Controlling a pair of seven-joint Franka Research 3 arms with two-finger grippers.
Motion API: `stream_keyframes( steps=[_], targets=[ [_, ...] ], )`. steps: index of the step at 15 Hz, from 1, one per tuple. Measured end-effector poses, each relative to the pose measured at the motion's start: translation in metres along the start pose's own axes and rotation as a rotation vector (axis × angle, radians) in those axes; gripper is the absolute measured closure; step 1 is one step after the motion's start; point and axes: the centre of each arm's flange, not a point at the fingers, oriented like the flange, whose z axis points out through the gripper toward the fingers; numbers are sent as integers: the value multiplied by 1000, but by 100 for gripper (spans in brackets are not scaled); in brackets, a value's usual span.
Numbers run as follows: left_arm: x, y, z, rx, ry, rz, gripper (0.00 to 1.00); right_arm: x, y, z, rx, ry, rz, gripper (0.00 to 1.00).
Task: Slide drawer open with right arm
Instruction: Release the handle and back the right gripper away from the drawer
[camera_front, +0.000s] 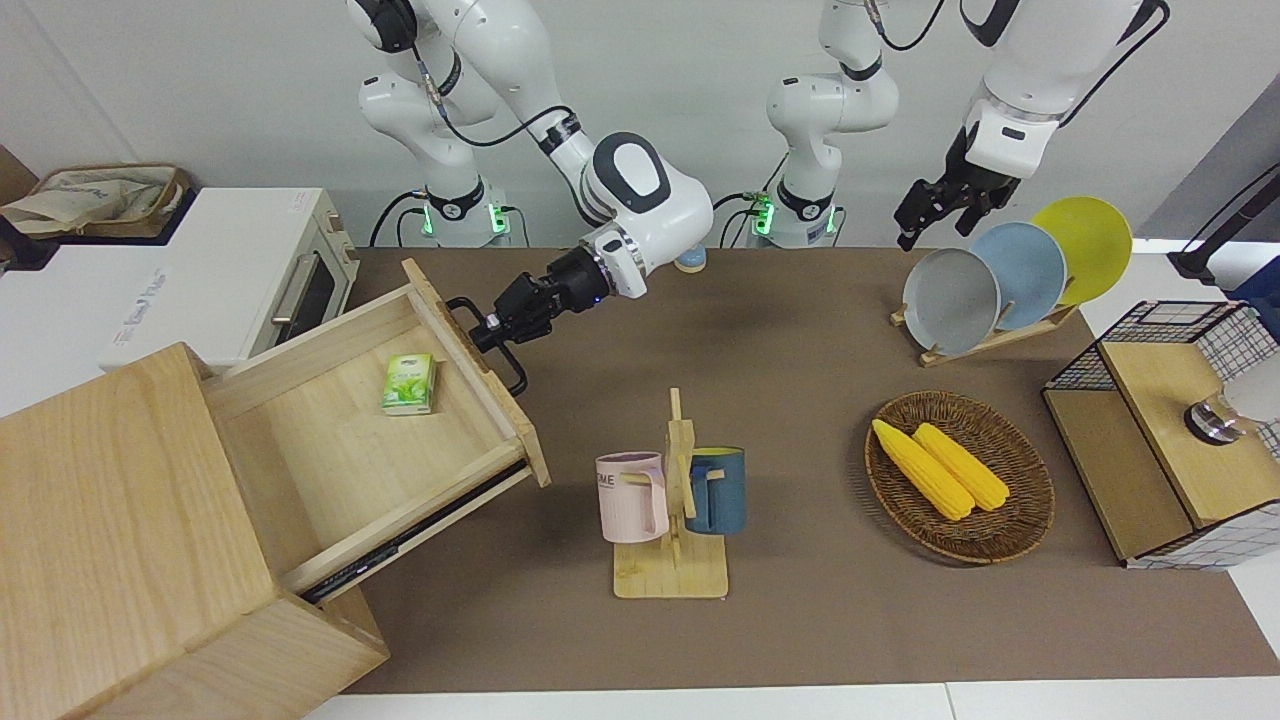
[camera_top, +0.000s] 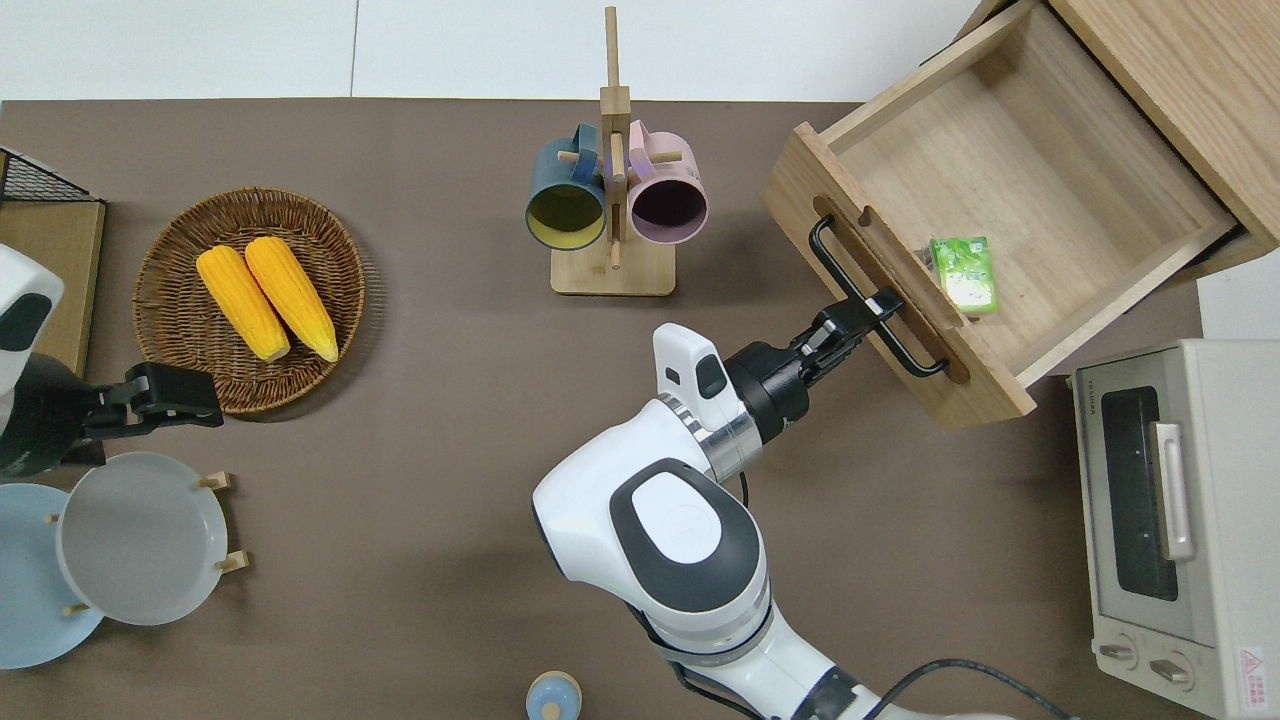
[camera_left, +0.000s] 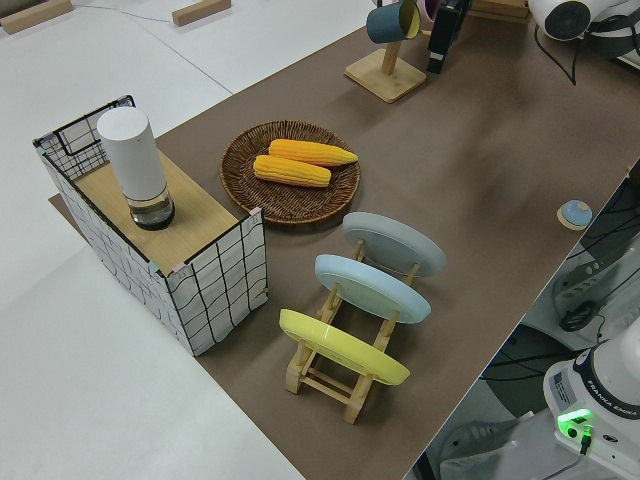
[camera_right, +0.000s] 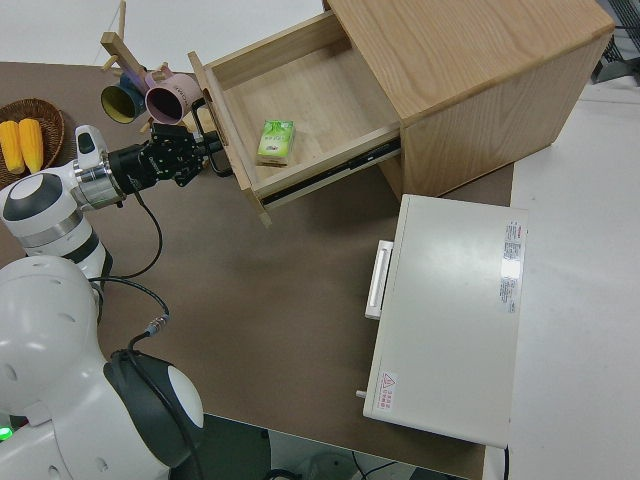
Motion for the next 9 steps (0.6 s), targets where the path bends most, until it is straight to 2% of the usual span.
stream_keyframes(
  steps=[7, 8, 9],
  targets=[
    [0, 0, 0, 0, 0, 0, 0, 1, 2, -2, 17, -13, 0, 80],
    [0, 0, 0, 0, 0, 0, 0, 1, 1, -2, 17, -13, -2, 79],
    [0, 0, 0, 0, 0, 0, 0, 1, 2, -3, 16, -13, -15, 73]
  ],
)
